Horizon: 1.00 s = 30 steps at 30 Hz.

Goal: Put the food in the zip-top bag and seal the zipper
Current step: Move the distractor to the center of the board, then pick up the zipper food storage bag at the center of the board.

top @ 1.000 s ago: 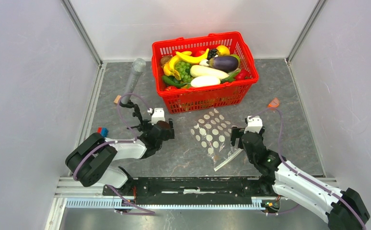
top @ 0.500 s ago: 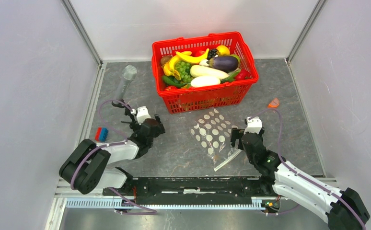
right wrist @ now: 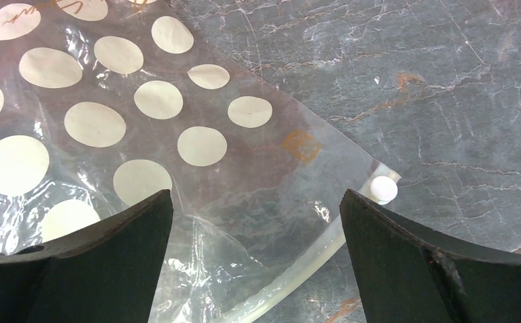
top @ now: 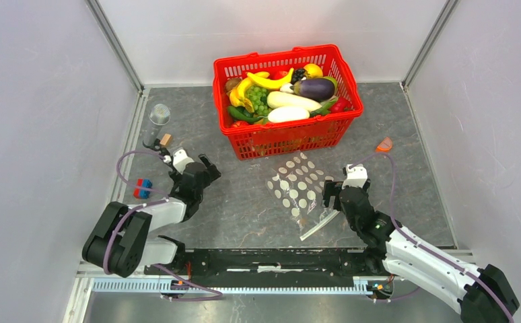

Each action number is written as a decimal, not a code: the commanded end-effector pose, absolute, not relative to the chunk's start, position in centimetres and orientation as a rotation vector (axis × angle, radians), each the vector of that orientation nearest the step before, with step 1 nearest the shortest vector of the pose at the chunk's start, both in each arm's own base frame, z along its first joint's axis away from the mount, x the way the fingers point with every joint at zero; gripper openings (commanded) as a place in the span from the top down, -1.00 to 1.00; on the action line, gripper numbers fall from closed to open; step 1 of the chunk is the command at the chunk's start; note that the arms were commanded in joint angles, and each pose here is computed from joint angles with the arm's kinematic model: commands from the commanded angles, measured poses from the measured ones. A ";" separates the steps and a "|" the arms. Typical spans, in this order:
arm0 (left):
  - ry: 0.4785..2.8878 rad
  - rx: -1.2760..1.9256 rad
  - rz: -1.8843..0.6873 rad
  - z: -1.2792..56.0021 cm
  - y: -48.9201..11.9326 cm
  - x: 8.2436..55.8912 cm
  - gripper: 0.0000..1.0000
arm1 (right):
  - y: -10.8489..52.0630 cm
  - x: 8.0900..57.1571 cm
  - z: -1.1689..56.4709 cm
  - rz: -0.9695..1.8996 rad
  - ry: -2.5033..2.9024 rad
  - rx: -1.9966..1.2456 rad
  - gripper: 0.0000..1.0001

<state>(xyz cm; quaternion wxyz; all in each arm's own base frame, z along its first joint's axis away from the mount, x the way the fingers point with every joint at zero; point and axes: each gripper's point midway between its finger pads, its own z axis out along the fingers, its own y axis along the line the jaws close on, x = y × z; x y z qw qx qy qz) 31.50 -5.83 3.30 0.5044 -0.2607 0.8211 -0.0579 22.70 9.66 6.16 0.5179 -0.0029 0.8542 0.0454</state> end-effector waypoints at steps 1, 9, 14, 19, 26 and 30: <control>2.008 -0.740 -0.195 1.8 -5.3 30.9 -1.00 | 10.1 22.9 7.0 0.145 2.023 0.000 -0.97; 2.010 -0.807 -0.272 1.6 -4.6 32.2 -1.00 | 9.9 22.7 6.8 0.133 2.039 -0.012 -0.96; 2.040 -0.693 -0.364 2.4 -6.3 32.3 -1.00 | 8.5 22.6 8.0 0.068 2.029 0.027 -0.96; 2.061 -0.557 -0.473 3.5 -8.5 31.2 -1.00 | 7.5 22.8 10.1 0.071 1.983 0.111 -0.97; 2.086 -0.415 -0.550 4.0 -11.2 29.1 -1.00 | 5.9 22.1 7.7 0.121 2.037 0.281 -0.84; 2.093 -0.311 -0.555 4.6 -13.0 28.0 -0.99 | 6.2 22.2 6.5 0.282 2.020 0.391 -0.57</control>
